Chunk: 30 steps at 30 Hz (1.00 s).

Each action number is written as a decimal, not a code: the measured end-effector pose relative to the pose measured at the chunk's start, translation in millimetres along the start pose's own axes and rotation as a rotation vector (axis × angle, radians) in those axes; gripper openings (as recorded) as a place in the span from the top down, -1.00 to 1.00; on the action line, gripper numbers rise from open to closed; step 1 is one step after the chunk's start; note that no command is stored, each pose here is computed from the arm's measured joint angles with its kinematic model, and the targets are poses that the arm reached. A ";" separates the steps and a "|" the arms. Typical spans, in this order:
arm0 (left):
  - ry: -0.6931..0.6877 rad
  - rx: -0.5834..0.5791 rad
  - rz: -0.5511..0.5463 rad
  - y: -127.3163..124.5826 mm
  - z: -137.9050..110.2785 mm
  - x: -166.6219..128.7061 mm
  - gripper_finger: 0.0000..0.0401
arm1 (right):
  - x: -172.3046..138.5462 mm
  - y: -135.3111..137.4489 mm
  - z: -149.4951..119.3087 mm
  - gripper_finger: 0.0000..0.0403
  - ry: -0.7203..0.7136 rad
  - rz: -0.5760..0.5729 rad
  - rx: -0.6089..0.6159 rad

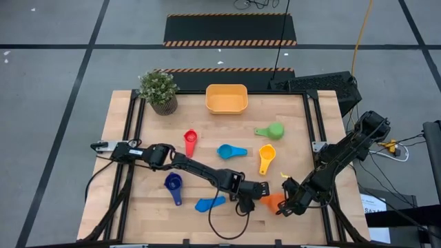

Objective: Nest measuring cups in basket
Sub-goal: Move the orange measuring cup to the center of the table

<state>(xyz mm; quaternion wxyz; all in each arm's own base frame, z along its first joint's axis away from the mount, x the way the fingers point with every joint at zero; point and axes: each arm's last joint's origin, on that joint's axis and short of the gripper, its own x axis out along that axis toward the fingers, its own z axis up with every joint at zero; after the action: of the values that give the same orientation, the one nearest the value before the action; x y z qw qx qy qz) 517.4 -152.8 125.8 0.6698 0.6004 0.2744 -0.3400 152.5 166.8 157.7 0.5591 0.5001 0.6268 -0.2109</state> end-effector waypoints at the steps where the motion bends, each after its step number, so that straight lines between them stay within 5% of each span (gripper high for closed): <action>1: -0.006 -0.005 -0.002 -0.2 0.1 0.2 0.54 | 0.0 0.0 0.0 1.00 0.001 0.000 0.000; 9: -0.033 -0.062 -0.002 -0.7 2.1 1.5 0.94 | -5.9 3.9 -2.6 1.00 0.024 0.062 0.030; 19: -0.042 -0.202 0.002 1.6 3.1 -1.8 0.96 | -46.7 0.8 -6.9 1.00 0.020 0.254 0.062; 25: -0.058 -0.377 0.024 15.3 5.7 -25.6 0.97 | -89.9 -6.9 -3.4 1.00 -0.307 0.575 -0.027; 30: -0.103 -0.574 0.072 32.7 9.1 -54.6 0.97 | -121.2 -19.9 0.8 1.00 -0.479 0.716 -0.134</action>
<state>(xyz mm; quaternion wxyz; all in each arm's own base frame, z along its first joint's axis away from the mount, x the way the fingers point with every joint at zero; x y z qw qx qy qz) 509.0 -153.3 189.6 0.8370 0.3776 0.3035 -0.2546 120.5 110.6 262.0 0.7577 0.5856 0.2788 -0.0724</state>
